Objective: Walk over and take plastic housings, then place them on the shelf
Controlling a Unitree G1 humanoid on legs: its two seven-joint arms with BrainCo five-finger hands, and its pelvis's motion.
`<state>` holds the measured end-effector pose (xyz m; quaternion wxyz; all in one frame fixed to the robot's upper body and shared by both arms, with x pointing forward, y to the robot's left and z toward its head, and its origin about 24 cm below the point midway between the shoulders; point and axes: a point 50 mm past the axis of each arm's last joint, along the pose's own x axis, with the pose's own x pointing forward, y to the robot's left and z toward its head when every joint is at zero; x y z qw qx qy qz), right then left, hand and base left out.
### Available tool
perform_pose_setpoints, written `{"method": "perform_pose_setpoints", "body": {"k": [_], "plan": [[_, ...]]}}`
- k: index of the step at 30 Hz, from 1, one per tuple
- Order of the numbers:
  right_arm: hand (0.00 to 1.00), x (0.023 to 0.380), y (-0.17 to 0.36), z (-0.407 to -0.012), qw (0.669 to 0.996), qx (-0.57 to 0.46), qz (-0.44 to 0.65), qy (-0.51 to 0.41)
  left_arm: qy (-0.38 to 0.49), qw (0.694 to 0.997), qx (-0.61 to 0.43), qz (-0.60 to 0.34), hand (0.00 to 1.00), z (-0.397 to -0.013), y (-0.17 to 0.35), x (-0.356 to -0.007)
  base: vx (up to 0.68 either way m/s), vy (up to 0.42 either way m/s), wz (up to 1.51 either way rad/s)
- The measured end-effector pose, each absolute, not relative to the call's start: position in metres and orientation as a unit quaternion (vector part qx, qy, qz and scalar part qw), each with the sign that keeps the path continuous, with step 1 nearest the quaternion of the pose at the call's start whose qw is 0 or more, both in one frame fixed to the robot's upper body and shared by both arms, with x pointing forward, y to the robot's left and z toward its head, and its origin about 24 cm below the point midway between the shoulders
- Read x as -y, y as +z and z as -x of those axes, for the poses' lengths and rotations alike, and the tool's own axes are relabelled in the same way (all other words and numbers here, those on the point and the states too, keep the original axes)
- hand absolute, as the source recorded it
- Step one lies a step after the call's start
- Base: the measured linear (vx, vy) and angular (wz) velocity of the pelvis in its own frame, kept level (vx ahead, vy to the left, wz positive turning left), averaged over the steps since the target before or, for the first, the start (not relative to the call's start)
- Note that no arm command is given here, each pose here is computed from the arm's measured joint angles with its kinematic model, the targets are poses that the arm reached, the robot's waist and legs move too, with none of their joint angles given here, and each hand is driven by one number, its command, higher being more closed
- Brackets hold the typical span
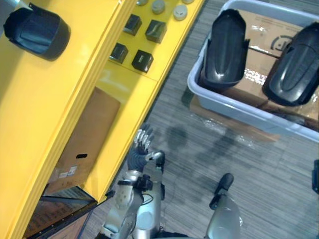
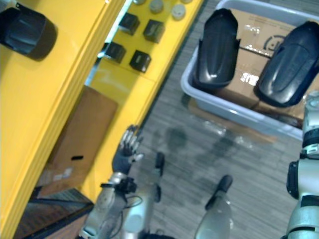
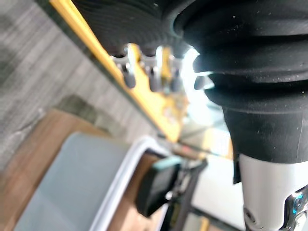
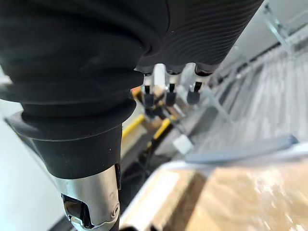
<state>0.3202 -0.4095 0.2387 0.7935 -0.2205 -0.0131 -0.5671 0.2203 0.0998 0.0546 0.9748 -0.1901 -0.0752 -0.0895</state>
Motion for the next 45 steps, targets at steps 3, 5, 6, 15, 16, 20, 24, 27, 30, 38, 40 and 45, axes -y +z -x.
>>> {"method": "perform_pose_setpoints", "body": {"k": [3, 5, 6, 15, 16, 20, 24, 27, 30, 38, 40, 45], "plan": [[0.0, 0.413, 0.225, -0.319, 0.797, -0.02, 0.207, -0.567, -0.094, 0.977, 0.06, 0.184, 0.0, -0.221, 0.047, -0.097, -0.01, -0.056, 0.03], [0.0, 0.414, 0.221, -0.319, 0.8, -0.03, 0.201, -0.565, -0.1, 0.977, 0.054, 0.182, 0.0, -0.222, 0.045, -0.094, -0.02, -0.058, 0.04], [0.0, 0.414, 0.222, -0.319, 0.8, -0.029, 0.199, -0.566, -0.103, 0.977, 0.053, 0.182, 0.0, -0.222, 0.045, -0.092, -0.03, -0.065, 0.02], [0.0, 0.412, 0.232, -0.322, 0.803, -0.033, 0.182, -0.567, -0.112, 0.975, 0.048, 0.186, 0.0, -0.226, 0.043, -0.082, -0.02, -0.051, 0.04], [0.0, 0.412, 0.232, -0.322, 0.804, -0.04, 0.181, -0.565, -0.118, 0.974, 0.05, 0.186, 0.0, -0.226, 0.045, -0.079, -0.04, -0.053, 0.06], [0.0, 0.414, 0.225, -0.321, 0.806, -0.065, 0.183, -0.559, -0.124, 0.971, 0.051, 0.199, 0.0, -0.228, 0.048, -0.071, -0.05, -0.053, 0.04], [0.0, 0.421, 0.229, -0.315, 0.795, -0.076, 0.201, -0.567, -0.129, 0.97, 0.055, 0.2, 0.0, -0.23, 0.05, -0.068, -0.05, -0.056, 0.01], [0.0, 0.429, 0.231, -0.308, 0.789, -0.093, 0.201, -0.572, -0.136, 0.97, 0.053, 0.194, 0.0, -0.234, 0.049, -0.064, -0.05, -0.059, 0.02], [1.0, 0.431, 0.233, -0.306, 0.789, -0.091, 0.198, -0.574, -0.141, 0.969, 0.052, 0.195, 0.0, -0.234, 0.05, -0.062, -0.05, -0.053, 0.05], [1.0, 0.456, 0.244, -0.281, 0.775, -0.098, 0.211, -0.587, -0.141, 0.968, 0.039, 0.202, 0.0, -0.242, 0.048, -0.05, -0.05, -0.052, 0.03], [1.0, 0.457, 0.243, -0.28, 0.774, -0.102, 0.212, -0.588, -0.142, 0.969, 0.035, 0.2, 0.0, -0.242, 0.046, -0.049, -0.02, -0.064, -0.02], [1.0, 0.46, 0.244, -0.275, 0.768, -0.107, 0.213, -0.594, -0.138, 0.969, 0.034, 0.204, 0.0, -0.242, 0.047, -0.047, 0.0, -0.056, 0.01]]}}
